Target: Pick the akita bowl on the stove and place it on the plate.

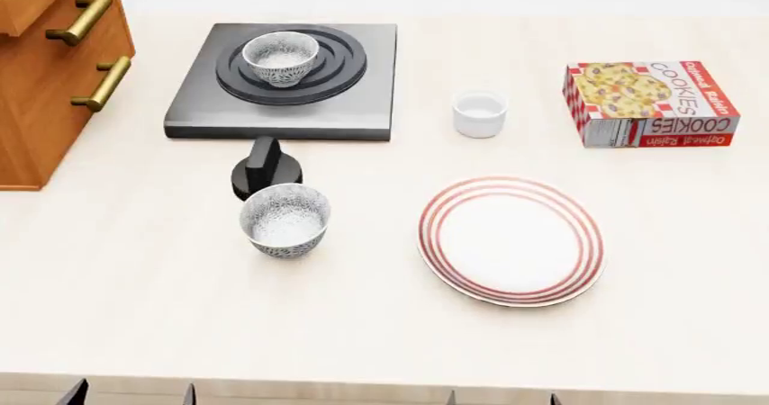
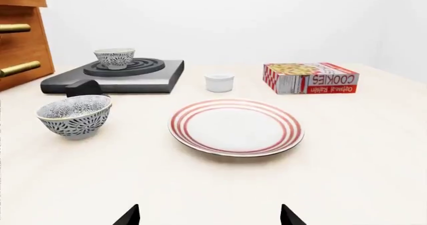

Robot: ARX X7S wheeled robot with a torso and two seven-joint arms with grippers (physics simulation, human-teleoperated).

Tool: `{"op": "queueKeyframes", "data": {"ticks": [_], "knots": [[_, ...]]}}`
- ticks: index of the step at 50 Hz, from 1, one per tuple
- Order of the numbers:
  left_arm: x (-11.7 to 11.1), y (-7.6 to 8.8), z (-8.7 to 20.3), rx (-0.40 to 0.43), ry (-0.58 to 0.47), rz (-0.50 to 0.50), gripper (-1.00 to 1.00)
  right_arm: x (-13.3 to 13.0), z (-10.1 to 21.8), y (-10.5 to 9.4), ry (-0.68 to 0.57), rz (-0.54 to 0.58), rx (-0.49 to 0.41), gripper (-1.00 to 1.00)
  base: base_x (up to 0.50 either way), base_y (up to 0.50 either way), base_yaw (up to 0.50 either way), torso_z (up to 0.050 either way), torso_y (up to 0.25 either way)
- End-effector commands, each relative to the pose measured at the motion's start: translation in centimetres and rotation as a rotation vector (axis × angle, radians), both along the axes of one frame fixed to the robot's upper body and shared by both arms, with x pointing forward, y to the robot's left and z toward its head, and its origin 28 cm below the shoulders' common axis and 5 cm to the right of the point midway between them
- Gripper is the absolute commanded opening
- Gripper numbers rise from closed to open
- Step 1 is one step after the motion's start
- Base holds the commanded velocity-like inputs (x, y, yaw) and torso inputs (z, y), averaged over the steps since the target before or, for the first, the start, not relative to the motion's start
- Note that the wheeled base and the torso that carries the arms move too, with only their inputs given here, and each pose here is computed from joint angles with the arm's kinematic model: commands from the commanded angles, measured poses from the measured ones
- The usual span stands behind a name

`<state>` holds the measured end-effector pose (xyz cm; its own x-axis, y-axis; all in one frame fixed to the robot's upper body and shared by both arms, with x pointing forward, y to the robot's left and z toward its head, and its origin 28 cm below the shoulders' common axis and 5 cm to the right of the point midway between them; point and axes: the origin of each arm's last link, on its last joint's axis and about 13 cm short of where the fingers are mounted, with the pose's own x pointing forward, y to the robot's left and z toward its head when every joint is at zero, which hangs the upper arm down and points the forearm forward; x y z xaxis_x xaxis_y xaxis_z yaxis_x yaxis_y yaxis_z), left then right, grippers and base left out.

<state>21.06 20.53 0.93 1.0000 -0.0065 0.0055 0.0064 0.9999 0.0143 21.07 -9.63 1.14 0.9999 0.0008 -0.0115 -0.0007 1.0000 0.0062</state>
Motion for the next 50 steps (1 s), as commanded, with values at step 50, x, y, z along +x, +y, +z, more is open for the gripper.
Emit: {"op": "queueKeyframes", "data": {"ticks": [50], "knots": [[0.0,0.0,0.0,0.049,0.023,0.004,1.00,7.1,26.1,-3.2,-0.286,-0.131,-0.019,1.00,0.00,0.00,0.00,0.000,0.000]]}}
